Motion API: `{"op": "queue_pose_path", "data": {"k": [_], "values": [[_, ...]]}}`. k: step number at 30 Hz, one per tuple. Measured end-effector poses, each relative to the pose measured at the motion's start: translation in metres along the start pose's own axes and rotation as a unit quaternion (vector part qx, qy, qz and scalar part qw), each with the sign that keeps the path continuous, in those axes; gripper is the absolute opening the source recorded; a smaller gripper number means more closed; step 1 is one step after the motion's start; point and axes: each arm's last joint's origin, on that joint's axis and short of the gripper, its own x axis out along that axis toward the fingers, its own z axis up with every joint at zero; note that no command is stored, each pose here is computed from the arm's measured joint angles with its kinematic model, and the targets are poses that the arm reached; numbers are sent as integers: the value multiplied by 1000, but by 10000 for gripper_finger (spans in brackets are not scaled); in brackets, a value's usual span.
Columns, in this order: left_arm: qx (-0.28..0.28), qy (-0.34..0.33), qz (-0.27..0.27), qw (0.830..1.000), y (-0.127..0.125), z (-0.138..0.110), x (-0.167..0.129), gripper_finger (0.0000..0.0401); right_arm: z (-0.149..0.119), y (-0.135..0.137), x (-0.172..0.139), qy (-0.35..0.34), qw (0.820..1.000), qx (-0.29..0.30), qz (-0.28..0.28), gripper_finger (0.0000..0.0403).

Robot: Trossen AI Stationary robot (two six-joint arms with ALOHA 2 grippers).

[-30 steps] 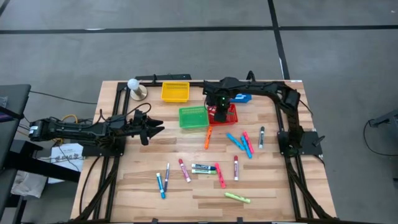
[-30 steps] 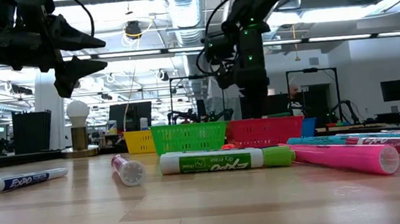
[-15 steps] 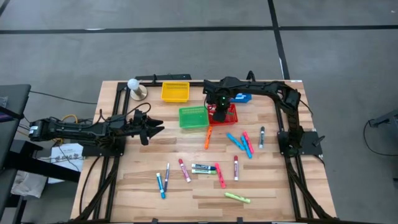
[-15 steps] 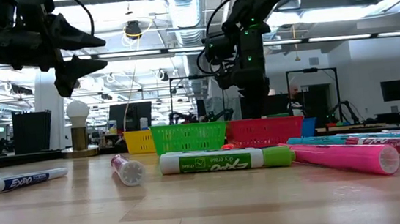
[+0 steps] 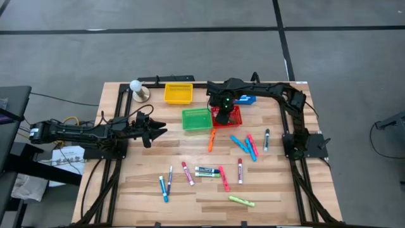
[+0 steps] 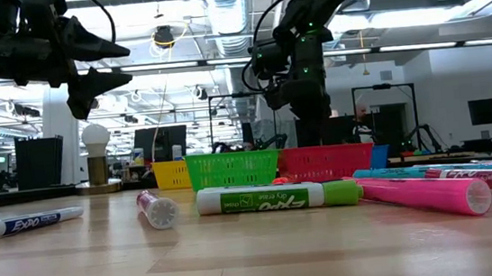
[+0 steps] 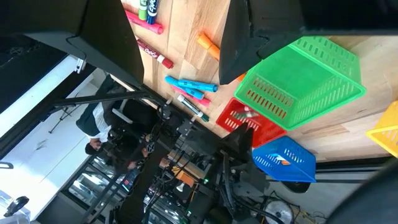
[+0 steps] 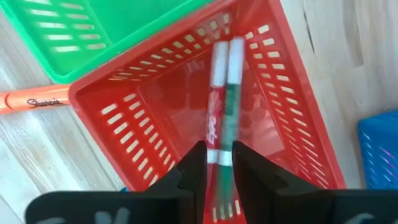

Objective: Pick & Place Markers
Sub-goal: Put the violet marker pen into the red bin

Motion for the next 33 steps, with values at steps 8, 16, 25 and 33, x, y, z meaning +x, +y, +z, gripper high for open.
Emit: {"op": "queue_pose_path", "data": {"k": [8,16,25,33], "values": [[-16,-18,-11,1000,-2,4,0,209,-1,2,-3,-4,1000,-2,0,70],[-49,-37,-154,986,-16,16,-3,209,-13,27,-63,-106,993,-43,-1,63],[-85,-24,-277,957,-44,28,-8,209,-41,50,-139,-257,959,-108,60,63],[-61,33,-279,958,-85,50,8,209,-88,43,-158,-333,938,-84,48,63]]}}
